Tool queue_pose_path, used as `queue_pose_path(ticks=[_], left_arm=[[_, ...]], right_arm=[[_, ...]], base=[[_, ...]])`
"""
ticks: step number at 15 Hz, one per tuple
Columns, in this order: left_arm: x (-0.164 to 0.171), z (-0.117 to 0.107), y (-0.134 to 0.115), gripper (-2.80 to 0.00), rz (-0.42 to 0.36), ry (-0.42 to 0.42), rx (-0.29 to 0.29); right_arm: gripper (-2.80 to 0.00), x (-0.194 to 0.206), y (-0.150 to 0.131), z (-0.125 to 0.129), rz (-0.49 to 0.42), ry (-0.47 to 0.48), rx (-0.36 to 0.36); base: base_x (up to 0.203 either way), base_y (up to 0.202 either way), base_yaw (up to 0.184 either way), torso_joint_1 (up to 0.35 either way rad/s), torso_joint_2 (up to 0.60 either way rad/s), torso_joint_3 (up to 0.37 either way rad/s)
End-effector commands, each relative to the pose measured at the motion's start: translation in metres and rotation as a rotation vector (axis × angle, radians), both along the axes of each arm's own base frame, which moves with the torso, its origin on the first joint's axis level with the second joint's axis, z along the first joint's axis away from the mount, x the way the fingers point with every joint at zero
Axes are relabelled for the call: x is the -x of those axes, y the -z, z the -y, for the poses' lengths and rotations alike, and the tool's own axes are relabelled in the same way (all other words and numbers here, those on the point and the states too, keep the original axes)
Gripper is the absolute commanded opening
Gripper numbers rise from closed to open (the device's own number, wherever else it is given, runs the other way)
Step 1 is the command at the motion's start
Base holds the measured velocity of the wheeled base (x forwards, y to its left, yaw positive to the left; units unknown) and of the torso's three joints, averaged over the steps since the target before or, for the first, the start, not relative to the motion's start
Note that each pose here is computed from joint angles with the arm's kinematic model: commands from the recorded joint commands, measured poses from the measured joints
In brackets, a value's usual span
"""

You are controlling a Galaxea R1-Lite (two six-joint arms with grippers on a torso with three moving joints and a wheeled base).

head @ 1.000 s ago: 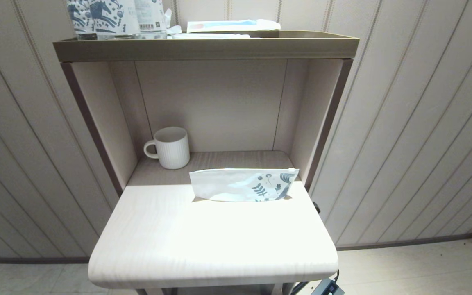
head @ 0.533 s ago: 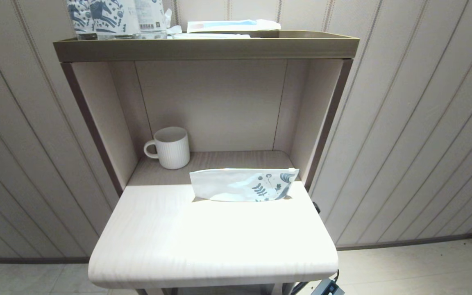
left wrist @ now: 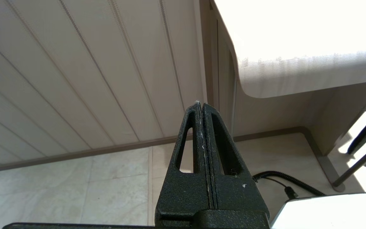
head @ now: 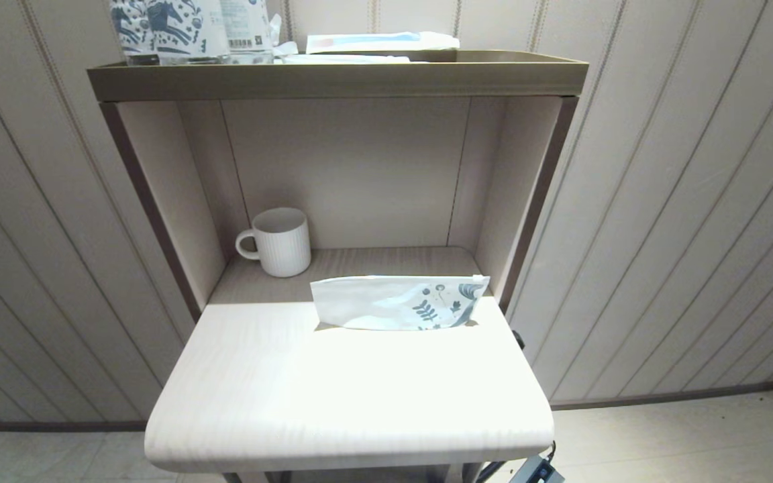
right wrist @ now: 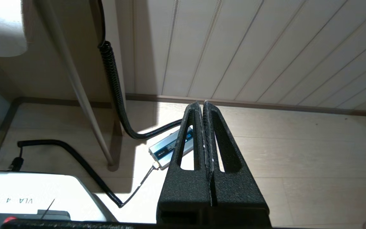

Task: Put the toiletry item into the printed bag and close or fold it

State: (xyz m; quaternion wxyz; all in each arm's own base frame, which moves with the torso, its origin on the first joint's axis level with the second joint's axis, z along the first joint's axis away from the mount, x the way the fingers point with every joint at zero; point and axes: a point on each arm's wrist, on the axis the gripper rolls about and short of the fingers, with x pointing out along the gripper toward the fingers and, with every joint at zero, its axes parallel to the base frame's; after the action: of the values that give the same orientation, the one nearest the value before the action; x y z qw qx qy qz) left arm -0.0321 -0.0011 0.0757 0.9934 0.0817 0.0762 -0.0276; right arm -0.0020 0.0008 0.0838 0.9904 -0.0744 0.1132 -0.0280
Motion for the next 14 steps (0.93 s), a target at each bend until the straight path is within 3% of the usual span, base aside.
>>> queue_pose_path(ticks=[1,3,6,10,14], left_arm=[[0.0,0.0,0.0,-2.8,-0.006,0.002,-0.002],[0.0,0.0,0.0,-2.8,-0.006,0.004,-0.002],[0.0,0.0,0.001,-2.8,-0.009,0.006,0.003],[0.0,0.0,0.001,-2.8,-0.013,-0.024,0.033],[0.0,0.0,0.001,-2.8,-0.013,-0.027,0.037]], right_arm=[[-2.8,0.002,0.004,0.0,-0.008,-0.065,-0.016],[-2.8,0.007,0.006,0.001,0.025,-0.137,-0.048],[-2.8,0.02,0.01,0.001,0.204,-0.072,-0.088],[-2.8,0.021,0.009,0.001,0.218,-0.035,-0.149],[-2.8,0.021,0.01,0.001,0.217,-0.036,-0.157]], base=[[0.0,0.0,0.0,0.0,0.0,0.0],[0.0,0.0,0.0,0.0,0.0,0.0],[0.0,0.0,0.0,0.0,0.0,0.0],[0.0,0.0,0.0,0.0,0.0,0.0],[0.0,0.0,0.0,0.0,0.0,0.0]])
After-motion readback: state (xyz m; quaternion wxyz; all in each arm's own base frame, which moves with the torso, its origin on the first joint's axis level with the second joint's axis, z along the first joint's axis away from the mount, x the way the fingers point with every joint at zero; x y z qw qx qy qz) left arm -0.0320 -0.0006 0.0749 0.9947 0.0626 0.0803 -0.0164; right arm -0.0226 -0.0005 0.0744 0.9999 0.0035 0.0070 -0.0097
